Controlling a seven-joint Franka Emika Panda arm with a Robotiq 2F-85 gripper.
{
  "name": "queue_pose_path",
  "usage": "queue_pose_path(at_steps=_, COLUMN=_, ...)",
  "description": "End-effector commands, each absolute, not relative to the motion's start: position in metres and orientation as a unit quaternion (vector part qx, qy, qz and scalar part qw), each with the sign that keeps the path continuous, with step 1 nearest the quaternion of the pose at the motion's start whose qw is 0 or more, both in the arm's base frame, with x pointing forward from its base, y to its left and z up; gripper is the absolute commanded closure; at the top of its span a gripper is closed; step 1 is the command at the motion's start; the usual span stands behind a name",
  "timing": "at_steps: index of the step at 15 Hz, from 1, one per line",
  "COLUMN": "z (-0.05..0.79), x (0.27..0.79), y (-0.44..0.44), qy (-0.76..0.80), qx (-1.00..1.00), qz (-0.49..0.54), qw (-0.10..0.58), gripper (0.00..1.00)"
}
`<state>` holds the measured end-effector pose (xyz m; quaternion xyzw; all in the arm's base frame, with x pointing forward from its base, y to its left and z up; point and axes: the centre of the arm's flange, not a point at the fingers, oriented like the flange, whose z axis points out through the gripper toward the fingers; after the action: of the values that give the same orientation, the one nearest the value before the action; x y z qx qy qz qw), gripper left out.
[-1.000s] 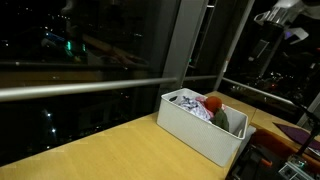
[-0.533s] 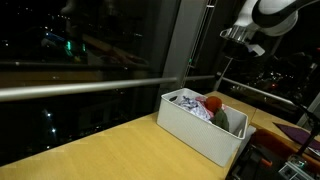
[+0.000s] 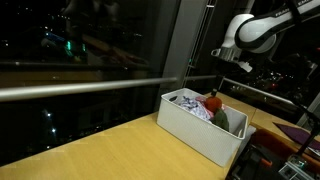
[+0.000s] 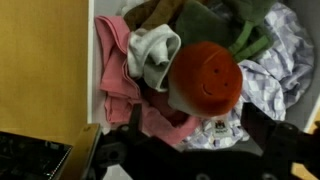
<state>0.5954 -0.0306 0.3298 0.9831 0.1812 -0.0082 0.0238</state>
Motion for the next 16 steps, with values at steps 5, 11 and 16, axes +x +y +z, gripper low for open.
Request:
queue_pose_path(at_steps=5, z=0.276, x=0.595, y=-0.015, qy=0.176, qx=0.983, qz=-0.056, qw=-0.020, gripper=0.00)
queue_pose_path(at_steps=11, z=0.238, x=0.580, y=-0.039, qy=0.145, qx=0.987, qz=-0.072, qw=-0.023, gripper=0.00)
queue_pose_path(at_steps=16, z=0.229, x=0.595, y=-0.028, qy=0.145, qx=0.987, qz=-0.072, qw=-0.013, gripper=0.00)
